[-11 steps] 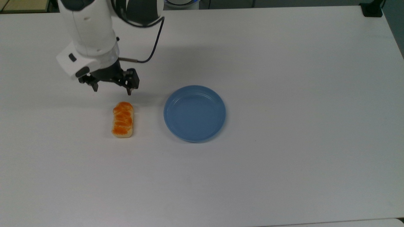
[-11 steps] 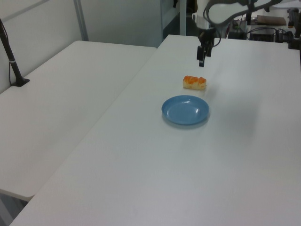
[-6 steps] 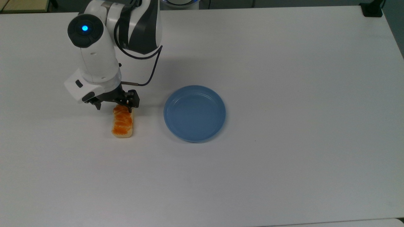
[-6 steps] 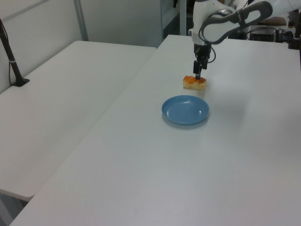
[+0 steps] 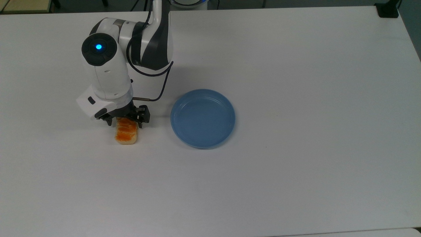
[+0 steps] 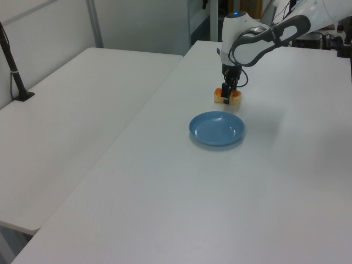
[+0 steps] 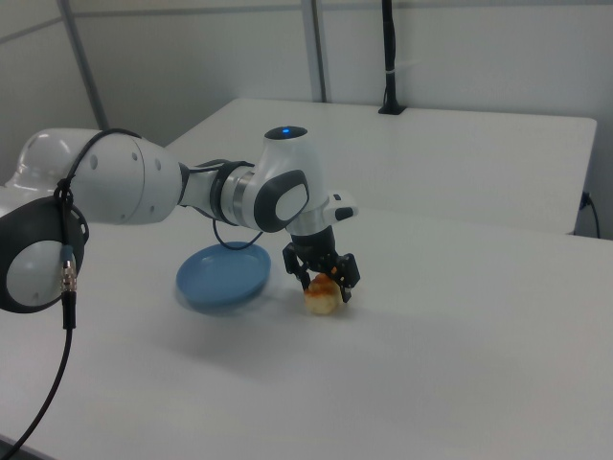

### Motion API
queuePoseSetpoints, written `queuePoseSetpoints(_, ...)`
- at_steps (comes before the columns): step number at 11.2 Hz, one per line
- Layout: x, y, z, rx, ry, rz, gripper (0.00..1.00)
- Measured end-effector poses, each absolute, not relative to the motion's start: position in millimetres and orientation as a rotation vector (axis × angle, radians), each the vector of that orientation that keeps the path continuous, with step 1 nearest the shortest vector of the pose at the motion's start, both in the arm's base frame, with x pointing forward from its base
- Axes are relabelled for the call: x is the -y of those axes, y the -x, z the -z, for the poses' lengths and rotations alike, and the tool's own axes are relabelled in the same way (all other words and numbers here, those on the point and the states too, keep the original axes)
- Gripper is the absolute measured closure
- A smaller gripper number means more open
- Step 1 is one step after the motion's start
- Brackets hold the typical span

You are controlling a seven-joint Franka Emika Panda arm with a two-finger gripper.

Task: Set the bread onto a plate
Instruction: 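Lift the bread roll and carry it over the blue plate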

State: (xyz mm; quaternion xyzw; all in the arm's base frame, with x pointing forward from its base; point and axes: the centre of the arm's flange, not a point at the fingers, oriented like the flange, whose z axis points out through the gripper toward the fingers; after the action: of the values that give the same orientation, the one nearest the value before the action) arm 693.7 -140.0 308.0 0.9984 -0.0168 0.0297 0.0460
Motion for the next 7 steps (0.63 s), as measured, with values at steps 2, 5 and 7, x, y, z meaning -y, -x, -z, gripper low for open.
queuePoseSetpoints(2,137.0,-696.0,-309.1,0.053,-3.048,-0.11,0.12)
queuePoseSetpoints(5,123.9,-702.8,-309.3,0.109,-3.046,-0.165,0.56)
queuePoseSetpoints(7,112.8,-708.1,-327.0,0.097,-3.041,-0.212,0.56)
